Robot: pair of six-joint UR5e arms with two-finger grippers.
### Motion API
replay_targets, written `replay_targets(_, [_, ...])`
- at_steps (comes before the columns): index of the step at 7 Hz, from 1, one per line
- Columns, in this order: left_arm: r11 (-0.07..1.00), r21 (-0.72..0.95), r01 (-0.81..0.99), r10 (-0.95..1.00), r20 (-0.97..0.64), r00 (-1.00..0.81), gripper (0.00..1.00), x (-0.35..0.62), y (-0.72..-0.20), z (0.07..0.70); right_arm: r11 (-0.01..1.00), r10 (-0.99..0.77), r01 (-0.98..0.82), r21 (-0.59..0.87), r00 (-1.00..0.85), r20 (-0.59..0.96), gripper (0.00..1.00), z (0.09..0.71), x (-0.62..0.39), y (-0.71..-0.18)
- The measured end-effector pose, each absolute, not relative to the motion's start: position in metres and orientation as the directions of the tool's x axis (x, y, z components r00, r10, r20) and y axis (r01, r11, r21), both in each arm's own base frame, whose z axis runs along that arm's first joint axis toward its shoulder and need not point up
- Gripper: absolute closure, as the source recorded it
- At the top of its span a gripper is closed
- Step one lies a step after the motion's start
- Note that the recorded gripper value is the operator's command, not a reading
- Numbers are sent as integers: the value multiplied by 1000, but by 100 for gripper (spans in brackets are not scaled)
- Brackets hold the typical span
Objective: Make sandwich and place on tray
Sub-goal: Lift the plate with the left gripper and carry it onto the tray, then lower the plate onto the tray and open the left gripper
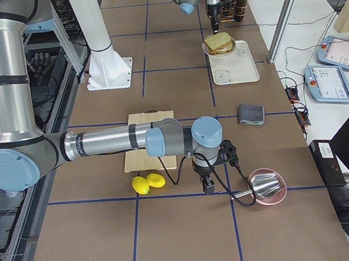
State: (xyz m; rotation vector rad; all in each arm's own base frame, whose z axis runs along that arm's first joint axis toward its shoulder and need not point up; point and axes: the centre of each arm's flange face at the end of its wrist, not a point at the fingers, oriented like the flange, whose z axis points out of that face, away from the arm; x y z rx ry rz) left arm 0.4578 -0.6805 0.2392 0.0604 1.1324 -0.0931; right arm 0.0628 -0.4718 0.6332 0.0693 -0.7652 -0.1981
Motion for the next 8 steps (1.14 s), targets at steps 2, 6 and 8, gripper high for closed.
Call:
replay_targets(2, [995,-6,100,-49,-898,438,100,475,-717,240,980,-201,152,133,704,681,0,634,63,-472])
replay_targets(6, [990,29,135,-36,-890,455,41,497,-741,276,980,-199,151,130,705,681,0,635,63,-472])
replay_targets(8, [990,40,138,-28,-888,460,0,504,-738,275,980,-199,150,132,704,681,0,633,63,-473])
